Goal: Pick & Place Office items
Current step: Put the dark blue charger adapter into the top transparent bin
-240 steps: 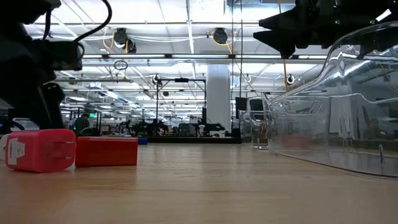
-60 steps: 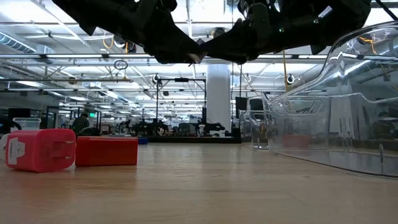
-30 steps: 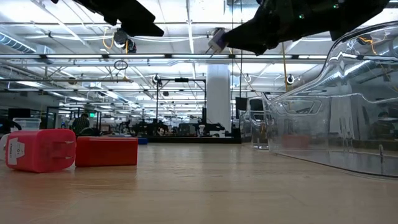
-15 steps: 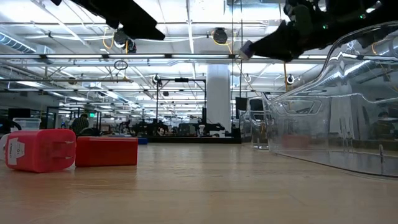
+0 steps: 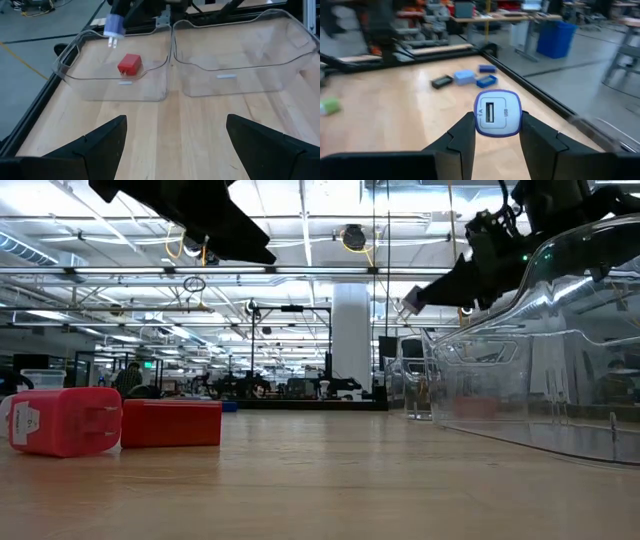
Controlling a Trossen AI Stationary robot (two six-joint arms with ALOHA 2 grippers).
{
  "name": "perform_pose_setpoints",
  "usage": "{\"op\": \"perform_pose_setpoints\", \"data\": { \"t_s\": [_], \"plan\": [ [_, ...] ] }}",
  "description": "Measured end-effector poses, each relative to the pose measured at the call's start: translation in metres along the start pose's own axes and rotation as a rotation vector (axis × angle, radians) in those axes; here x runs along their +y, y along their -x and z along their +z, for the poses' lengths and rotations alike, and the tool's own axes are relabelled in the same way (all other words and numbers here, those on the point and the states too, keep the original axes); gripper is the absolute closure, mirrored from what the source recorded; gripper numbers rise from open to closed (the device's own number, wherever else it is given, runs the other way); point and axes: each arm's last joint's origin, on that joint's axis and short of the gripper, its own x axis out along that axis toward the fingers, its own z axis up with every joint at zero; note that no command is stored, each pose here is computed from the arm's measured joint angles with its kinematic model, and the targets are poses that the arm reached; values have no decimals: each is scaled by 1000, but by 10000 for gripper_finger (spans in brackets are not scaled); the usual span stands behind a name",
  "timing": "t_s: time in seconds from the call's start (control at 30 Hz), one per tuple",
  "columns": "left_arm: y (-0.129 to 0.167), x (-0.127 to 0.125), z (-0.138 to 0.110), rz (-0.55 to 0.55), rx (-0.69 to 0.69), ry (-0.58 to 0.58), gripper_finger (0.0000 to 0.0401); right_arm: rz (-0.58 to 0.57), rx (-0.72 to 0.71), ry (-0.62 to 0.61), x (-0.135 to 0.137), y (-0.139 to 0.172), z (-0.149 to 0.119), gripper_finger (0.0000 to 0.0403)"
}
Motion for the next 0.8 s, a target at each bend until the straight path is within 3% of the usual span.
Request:
{"op": "perform_pose_setpoints", "data": {
  "t_s": [0.13,0.37,0.6,0.8],
  "plan": [
    [0,0,1,0,-8,3,63,-116,63,-8,-6,0,-7,286],
    [0,0,4,3,-35,13,58,-202,91,-72,-14,-1,-10,286],
    [0,0,4,3,-38,15,61,-365,164,-115,-25,1,-19,286],
    [0,0,4,3,-38,15,56,-424,211,-164,-33,2,-25,286]
  ]
}}
